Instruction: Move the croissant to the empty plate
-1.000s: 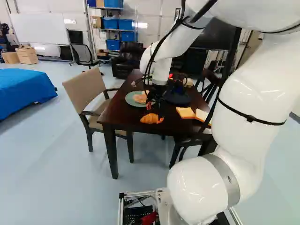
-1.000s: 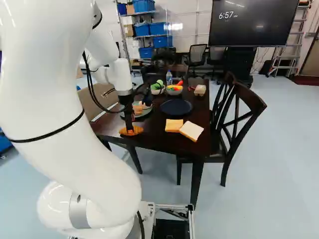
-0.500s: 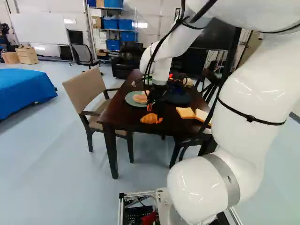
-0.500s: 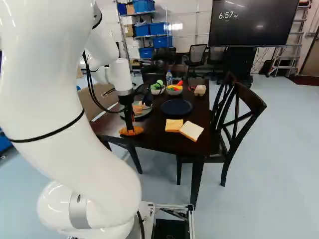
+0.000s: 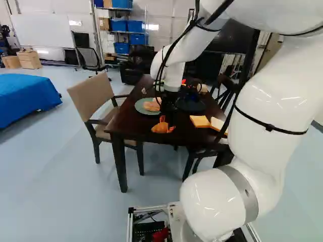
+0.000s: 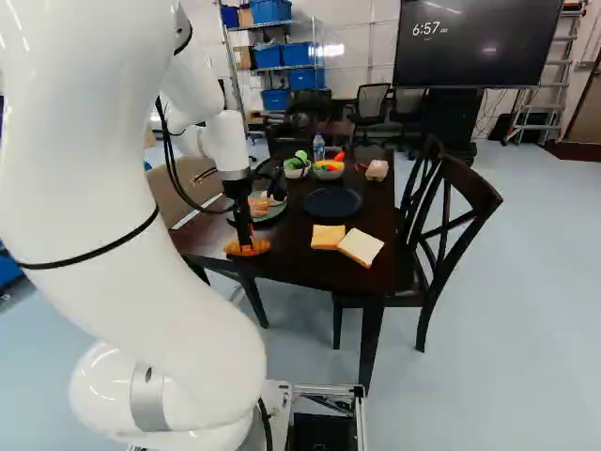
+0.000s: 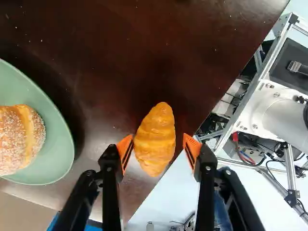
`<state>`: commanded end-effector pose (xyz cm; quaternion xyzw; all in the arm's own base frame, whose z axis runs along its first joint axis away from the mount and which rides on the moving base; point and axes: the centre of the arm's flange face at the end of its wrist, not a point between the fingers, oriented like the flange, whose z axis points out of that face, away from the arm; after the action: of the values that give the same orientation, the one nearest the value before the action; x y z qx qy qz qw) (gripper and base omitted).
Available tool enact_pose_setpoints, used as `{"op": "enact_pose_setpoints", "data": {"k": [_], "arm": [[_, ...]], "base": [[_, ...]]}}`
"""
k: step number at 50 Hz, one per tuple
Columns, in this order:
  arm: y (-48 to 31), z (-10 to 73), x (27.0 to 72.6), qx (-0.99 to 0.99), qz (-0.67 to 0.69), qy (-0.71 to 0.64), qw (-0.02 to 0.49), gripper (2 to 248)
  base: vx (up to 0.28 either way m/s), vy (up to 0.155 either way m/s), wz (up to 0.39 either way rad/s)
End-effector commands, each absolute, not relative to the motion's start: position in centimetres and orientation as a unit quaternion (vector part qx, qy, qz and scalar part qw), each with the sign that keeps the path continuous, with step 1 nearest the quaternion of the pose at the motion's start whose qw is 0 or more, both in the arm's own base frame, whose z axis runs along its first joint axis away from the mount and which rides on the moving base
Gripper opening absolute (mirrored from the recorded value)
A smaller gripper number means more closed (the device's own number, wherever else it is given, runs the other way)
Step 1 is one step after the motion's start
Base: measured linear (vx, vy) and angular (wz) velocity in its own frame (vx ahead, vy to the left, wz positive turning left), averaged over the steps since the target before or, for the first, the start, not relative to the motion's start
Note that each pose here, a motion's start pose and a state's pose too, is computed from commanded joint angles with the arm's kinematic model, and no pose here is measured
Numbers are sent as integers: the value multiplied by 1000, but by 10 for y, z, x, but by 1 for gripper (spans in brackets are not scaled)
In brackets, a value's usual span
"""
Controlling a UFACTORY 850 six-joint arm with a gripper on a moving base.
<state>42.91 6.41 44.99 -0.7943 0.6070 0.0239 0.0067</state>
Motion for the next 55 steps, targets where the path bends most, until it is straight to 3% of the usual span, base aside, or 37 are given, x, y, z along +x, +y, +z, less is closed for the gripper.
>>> {"op": "enact_pose_setpoints", "data": {"k": [8,38,39,45,55], "arm": [[64,450,429,-794,24,607,7,140],[64,450,429,-794,24,607,7,141],[64,450,429,-794,24,607,7,128],[64,450,429,-794,24,607,7,121],[64,450,429,-794,24,607,7,123]], "base": [[0,0,0],[0,0,0],[0,0,0],[0,0,0],[0,0,0]]}}
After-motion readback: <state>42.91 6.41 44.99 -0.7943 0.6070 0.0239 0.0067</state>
